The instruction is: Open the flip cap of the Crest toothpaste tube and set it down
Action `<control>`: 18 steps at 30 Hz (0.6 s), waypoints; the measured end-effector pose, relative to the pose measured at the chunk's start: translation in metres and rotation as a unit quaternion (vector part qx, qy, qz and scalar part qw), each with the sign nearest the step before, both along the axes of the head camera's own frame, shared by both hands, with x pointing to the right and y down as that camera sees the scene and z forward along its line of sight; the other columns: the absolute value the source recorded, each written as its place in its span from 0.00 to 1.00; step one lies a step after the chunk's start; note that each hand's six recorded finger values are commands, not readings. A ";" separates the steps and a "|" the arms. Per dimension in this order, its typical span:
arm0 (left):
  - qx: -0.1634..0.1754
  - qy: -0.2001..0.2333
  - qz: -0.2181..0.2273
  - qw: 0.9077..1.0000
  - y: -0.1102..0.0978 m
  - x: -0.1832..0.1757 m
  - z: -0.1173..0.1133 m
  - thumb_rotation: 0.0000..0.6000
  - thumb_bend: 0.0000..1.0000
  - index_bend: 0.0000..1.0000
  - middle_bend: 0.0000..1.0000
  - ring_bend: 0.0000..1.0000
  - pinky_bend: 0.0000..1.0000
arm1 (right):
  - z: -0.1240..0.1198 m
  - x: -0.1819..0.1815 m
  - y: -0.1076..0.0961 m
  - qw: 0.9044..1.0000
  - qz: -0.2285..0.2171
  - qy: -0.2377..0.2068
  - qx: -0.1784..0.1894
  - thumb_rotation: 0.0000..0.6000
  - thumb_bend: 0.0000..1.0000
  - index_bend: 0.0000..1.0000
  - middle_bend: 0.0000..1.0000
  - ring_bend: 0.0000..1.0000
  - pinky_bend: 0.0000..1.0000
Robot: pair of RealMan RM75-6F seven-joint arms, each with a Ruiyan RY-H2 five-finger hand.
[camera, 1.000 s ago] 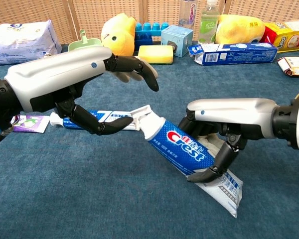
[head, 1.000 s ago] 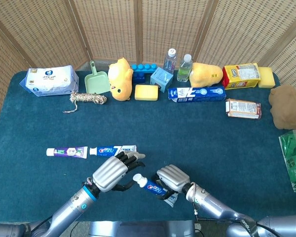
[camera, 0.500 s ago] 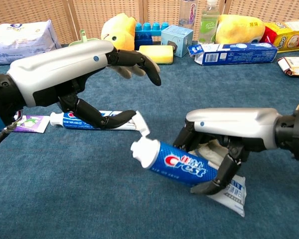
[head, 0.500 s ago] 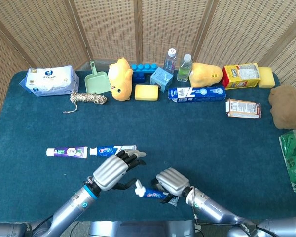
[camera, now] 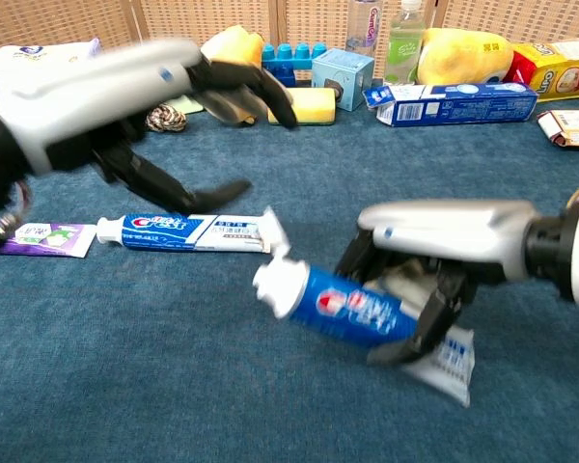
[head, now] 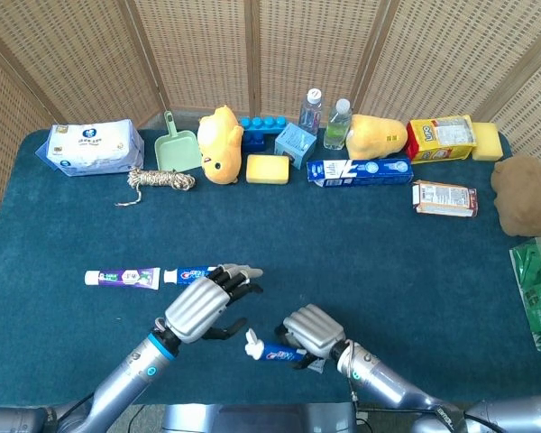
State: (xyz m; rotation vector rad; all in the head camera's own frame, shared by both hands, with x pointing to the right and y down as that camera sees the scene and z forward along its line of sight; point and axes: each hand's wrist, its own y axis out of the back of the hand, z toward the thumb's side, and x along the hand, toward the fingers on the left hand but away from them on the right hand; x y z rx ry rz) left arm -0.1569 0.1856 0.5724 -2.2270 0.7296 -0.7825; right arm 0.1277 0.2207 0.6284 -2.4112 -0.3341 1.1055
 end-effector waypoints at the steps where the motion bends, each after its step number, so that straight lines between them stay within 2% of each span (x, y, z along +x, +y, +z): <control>1: 0.005 -0.001 -0.005 1.000 -0.003 -0.004 -0.002 0.92 0.37 0.26 0.18 0.17 0.19 | 0.001 0.003 -0.005 1.000 0.006 0.004 0.004 1.00 0.44 0.89 0.81 0.76 0.78; 9: 0.052 -0.020 -0.064 0.996 -0.021 -0.061 -0.031 0.92 0.37 0.25 0.18 0.16 0.19 | 0.004 0.045 -0.055 0.994 0.061 0.061 0.062 1.00 0.44 0.88 0.80 0.73 0.73; 13: 0.067 -0.028 -0.091 0.993 -0.018 -0.091 -0.045 0.92 0.37 0.25 0.18 0.16 0.19 | 0.007 0.063 -0.068 0.990 0.072 0.090 0.078 1.00 0.44 0.85 0.79 0.70 0.67; 18: 0.067 -0.054 -0.121 0.989 -0.005 -0.129 -0.053 0.92 0.37 0.25 0.18 0.16 0.19 | 0.010 0.087 -0.082 0.984 0.083 0.126 0.096 1.00 0.41 0.78 0.72 0.63 0.54</control>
